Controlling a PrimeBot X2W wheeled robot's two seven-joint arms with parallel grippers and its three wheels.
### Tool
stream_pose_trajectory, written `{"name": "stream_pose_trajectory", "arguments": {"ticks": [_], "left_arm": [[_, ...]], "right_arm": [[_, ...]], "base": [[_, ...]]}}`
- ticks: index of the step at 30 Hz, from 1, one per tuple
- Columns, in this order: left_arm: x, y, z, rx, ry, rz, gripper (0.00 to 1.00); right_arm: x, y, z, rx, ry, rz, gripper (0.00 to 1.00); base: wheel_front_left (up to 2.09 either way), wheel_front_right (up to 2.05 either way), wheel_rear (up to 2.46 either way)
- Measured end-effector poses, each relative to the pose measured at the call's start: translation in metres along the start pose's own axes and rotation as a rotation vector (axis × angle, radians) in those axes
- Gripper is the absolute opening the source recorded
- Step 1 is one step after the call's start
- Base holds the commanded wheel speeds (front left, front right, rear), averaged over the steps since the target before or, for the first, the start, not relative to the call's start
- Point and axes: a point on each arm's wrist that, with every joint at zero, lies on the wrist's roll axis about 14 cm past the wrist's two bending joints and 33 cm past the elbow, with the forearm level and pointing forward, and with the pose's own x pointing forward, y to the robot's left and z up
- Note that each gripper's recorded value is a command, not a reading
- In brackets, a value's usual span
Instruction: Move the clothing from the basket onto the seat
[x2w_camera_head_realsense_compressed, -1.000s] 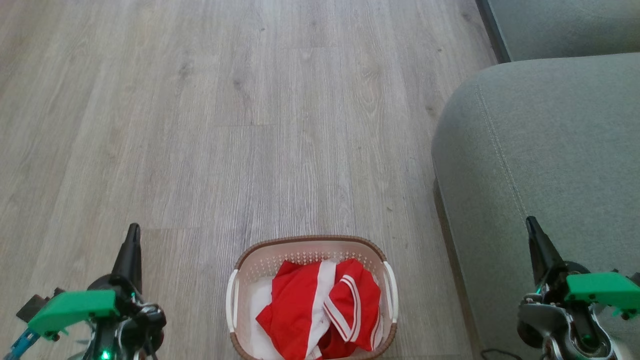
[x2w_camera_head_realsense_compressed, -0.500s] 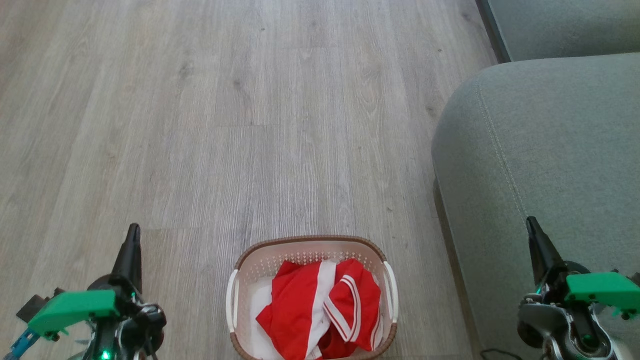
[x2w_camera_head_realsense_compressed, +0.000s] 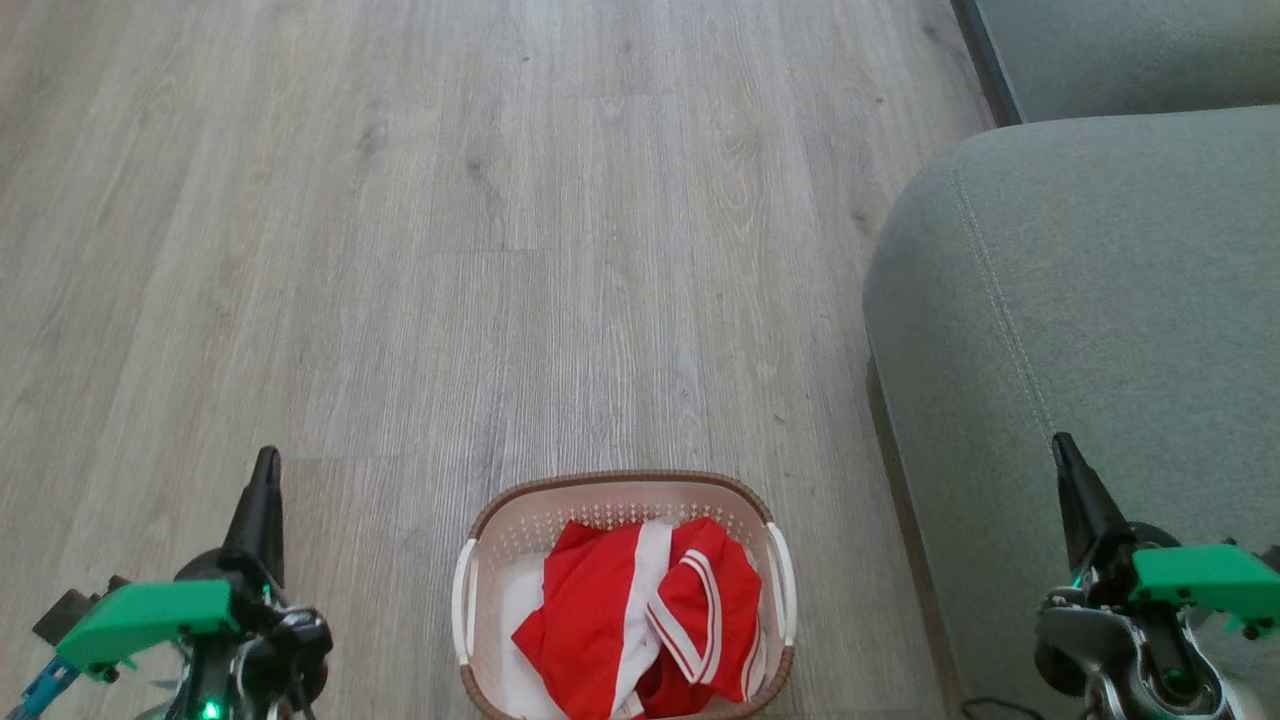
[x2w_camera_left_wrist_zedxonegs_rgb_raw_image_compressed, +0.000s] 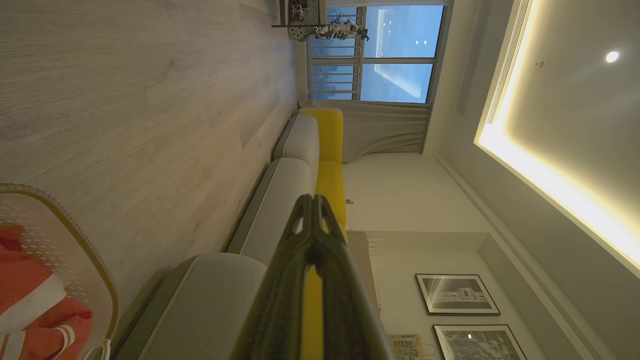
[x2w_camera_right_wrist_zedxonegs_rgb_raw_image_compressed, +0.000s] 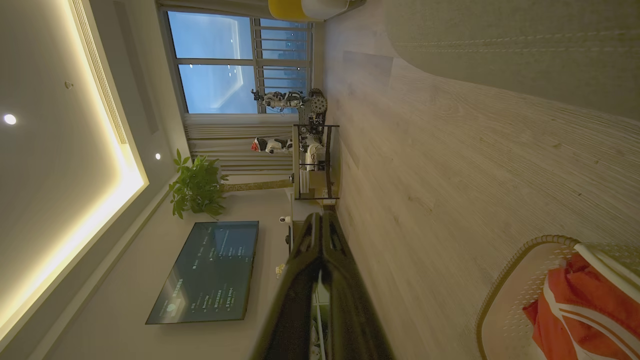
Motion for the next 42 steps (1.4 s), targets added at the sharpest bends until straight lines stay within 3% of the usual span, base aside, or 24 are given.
{"name": "stream_pose_trajectory", "arguments": {"ticks": [14,15,17,18,19,23,32,42], "left_arm": [[0.0,0.0,0.0,0.0,0.0,0.0,0.0],[0.0,0.0,0.0,0.0,0.0,0.0,1.0],[-0.003,0.011,-0.001,-0.004,0.0,0.034,1.0],[-0.007,0.02,-0.001,-0.007,-0.002,0.061,0.0],[-0.011,0.03,-0.001,-0.013,-0.003,0.091,1.0],[-0.028,0.057,-0.003,-0.026,-0.008,0.17,1.0],[-0.026,0.049,-0.003,0.0,-0.02,0.15,1.0],[-0.023,0.038,-0.006,0.099,-0.015,0.134,1.0]], "right_arm": [[0.0,0.0,0.0,0.0,0.0,0.0,0.0],[0.0,0.0,0.0,0.0,0.0,0.0,1.0],[-0.004,-0.012,-0.001,0.004,0.002,-0.036,1.0],[-0.007,-0.021,-0.002,0.008,0.002,-0.063,0.0],[-0.012,-0.031,-0.003,0.013,0.001,-0.092,1.0],[-0.026,-0.055,-0.004,0.019,0.001,-0.165,1.0],[-0.023,-0.051,-0.008,-0.009,0.0,-0.153,1.0],[-0.02,-0.041,-0.007,-0.103,-0.007,-0.123,1.0]], "base": [[0.0,0.0,0.0],[0.0,0.0,0.0],[0.0,0.0,0.0],[0.0,0.0,0.0],[0.0,0.0,0.0],[0.0,0.0,0.0],[0.0,0.0,0.0],[0.0,0.0,0.0]]}}
